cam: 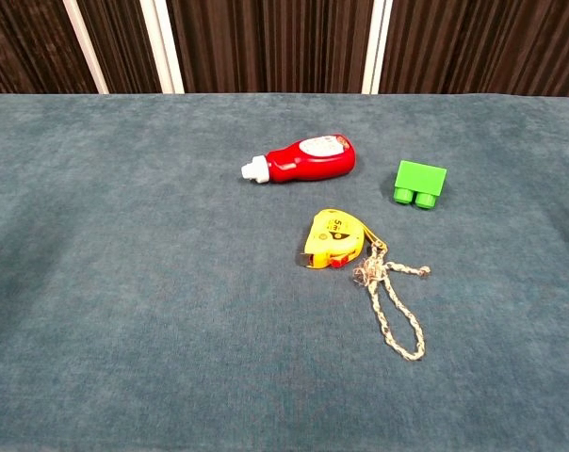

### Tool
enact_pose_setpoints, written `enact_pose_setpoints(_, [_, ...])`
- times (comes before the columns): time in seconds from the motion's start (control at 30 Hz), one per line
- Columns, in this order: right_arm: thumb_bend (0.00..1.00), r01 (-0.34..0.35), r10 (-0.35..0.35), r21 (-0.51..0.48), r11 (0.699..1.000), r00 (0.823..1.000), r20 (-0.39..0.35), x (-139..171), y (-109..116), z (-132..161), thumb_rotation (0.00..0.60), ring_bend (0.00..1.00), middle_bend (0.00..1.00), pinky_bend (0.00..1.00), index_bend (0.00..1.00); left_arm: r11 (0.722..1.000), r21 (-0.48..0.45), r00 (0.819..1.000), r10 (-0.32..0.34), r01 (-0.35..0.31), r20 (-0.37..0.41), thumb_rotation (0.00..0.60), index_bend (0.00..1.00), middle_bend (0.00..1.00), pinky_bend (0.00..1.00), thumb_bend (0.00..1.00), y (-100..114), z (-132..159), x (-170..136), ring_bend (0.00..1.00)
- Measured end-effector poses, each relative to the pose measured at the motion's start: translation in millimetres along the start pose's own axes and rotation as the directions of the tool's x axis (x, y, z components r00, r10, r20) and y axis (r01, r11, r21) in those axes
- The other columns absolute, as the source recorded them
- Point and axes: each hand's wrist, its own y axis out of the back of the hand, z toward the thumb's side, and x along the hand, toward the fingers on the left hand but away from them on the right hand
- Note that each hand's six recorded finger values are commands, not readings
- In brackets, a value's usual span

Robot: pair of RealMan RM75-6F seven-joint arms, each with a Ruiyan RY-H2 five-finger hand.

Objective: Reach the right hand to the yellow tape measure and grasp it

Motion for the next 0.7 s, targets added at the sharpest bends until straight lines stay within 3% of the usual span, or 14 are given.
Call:
enact_pose_setpoints(0.27, [0.15, 0.01, -0.01, -0.017, 1.0, 1.0, -0.012, 1, 1, 3, 0.6, 0.07, 0.04, 0.15, 0.01, 1.0, -0.004, 1.0, -0.003, 0.003, -0.001, 0.6, 0.19, 0.0, 0.0, 0.44, 0, 0, 0, 0.0])
enact_pose_setpoints(0.47, [0.14, -0.053, 0.043, -0.12, 0.991, 0.995, -0.088, -6, -8, 22, 0.6, 0.07, 0.04, 0.15, 0.01, 1.0, -0.007, 1.0, -0.006, 0.006, -0.001, 0.6, 0.19, 0.0, 0.0, 0.44, 0, 1, -1, 0.0])
enact_pose_setpoints(0.57, [0.13, -0.117, 0.096, -0.137, 0.984, 0.983, -0.155, -21, -16, 39, 0.6, 0.07, 0.04, 0.15, 0.01, 1.0, -0.01, 1.0, -0.009, 0.009, -0.001, 0.6, 0.19, 0.0, 0.0, 0.44, -1, 1, -1, 0.0])
enact_pose_setpoints(0.7, [0.13, -0.197, 0.161, -0.113, 0.974, 0.951, -0.264, -61, -25, 75, 0.6, 0.07, 0.04, 0.15, 0.01, 1.0, -0.016, 1.0, -0.009, 0.009, -0.003, 0.6, 0.19, 0.0, 0.0, 0.44, 0, 1, -1, 0.0])
